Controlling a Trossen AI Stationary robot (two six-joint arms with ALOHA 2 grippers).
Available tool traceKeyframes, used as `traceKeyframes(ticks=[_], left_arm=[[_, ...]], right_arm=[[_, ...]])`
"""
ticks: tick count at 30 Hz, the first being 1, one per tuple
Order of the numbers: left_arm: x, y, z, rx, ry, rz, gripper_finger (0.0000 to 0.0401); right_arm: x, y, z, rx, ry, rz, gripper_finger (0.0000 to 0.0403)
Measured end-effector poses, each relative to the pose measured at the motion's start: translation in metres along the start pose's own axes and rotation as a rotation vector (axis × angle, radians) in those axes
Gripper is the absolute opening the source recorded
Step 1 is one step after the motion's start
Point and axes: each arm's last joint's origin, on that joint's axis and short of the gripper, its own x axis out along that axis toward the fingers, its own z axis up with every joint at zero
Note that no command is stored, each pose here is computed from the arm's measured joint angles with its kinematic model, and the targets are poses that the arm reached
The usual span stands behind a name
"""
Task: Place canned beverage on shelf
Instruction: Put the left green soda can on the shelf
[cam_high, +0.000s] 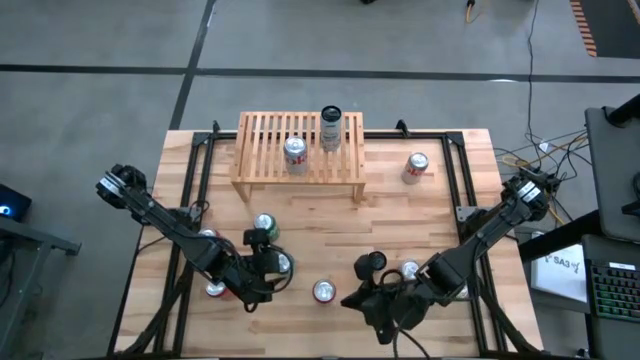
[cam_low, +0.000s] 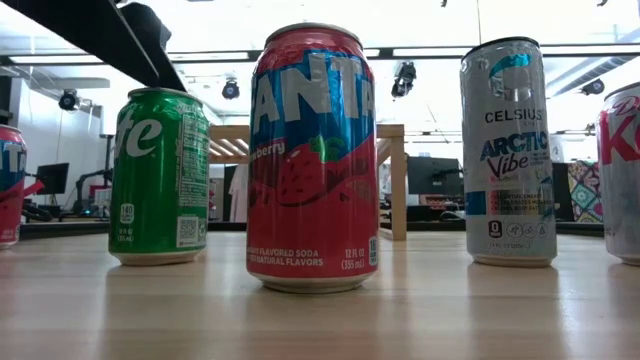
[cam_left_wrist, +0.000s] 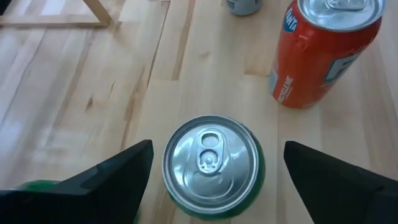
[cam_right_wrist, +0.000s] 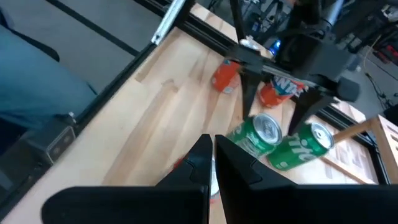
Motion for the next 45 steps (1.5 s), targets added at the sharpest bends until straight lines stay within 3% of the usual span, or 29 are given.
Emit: traceKeyframes(ticks=[22, 45], left_arm=[[0.014, 0.005, -0.008, -0.086, -0.029, 0.008, 0.0347], [0.012, 0.007, -0.011, -0.09, 0.015, -0.006, 0.0347]], right_arm=[[-0.023, -0.051, -0.057, 0.194, -0.253, 0.025, 0.0009], [-0.023, -0.066, -0.059, 0.152, -0.296, 0.017, 0.0009]])
